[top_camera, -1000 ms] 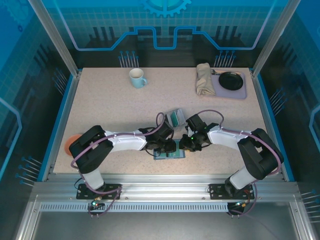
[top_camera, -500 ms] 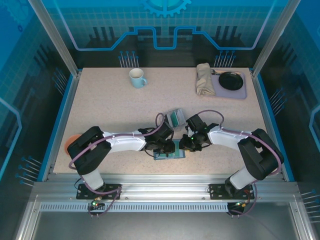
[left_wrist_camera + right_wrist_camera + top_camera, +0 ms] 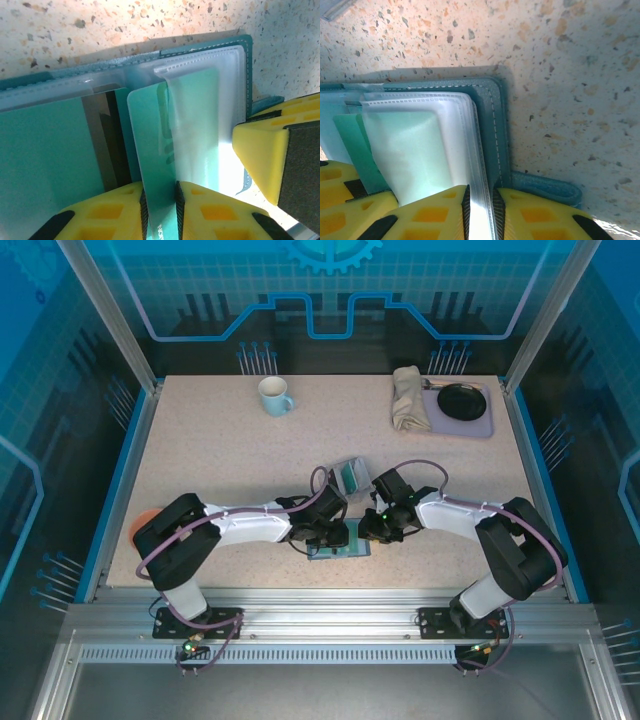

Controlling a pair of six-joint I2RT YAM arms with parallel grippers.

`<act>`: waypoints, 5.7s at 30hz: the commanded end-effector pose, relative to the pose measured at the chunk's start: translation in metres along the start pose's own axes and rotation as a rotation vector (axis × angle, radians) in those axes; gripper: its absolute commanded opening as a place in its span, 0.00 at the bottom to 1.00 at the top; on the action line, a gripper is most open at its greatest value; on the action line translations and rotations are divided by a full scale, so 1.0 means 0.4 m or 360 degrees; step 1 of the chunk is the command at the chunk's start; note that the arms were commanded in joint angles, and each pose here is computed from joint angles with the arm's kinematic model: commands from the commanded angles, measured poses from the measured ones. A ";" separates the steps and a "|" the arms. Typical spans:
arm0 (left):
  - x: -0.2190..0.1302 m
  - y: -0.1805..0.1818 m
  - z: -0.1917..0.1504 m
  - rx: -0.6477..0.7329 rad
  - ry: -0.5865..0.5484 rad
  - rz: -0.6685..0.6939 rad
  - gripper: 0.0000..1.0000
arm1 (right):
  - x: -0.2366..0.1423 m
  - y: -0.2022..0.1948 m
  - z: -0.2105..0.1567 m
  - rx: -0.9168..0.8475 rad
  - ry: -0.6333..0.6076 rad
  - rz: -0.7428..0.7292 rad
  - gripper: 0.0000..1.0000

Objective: Put the credit cards into the card holder

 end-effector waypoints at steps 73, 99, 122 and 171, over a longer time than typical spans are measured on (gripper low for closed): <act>-0.062 0.146 0.033 -0.0463 0.0061 -0.0103 0.73 | -0.018 -0.005 0.009 -0.0202 0.0044 -0.0404 0.53; -0.142 0.049 0.065 -0.0434 -0.0027 -0.0391 0.52 | 0.014 -0.031 -0.030 -0.0143 0.0095 -0.0351 0.33; -0.152 0.054 0.067 -0.0400 -0.0016 -0.0282 0.20 | -0.107 -0.074 -0.003 -0.0260 -0.0027 -0.0686 0.51; -0.087 -0.161 0.017 -0.0071 0.0078 -0.0191 0.59 | -0.096 -0.103 -0.020 0.0068 -0.0141 -0.0108 0.19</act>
Point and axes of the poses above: each hand's point on the last joint's axis, 136 mm out from that joint toward the fingers, its own x axis out along the fingers, its own y axis along the line the jaws close on, z = x × y, the point moved 1 cm from there along -x, back along the fingers, and after that the axes turned 10 degrees about -x, right-handed, at the moved point
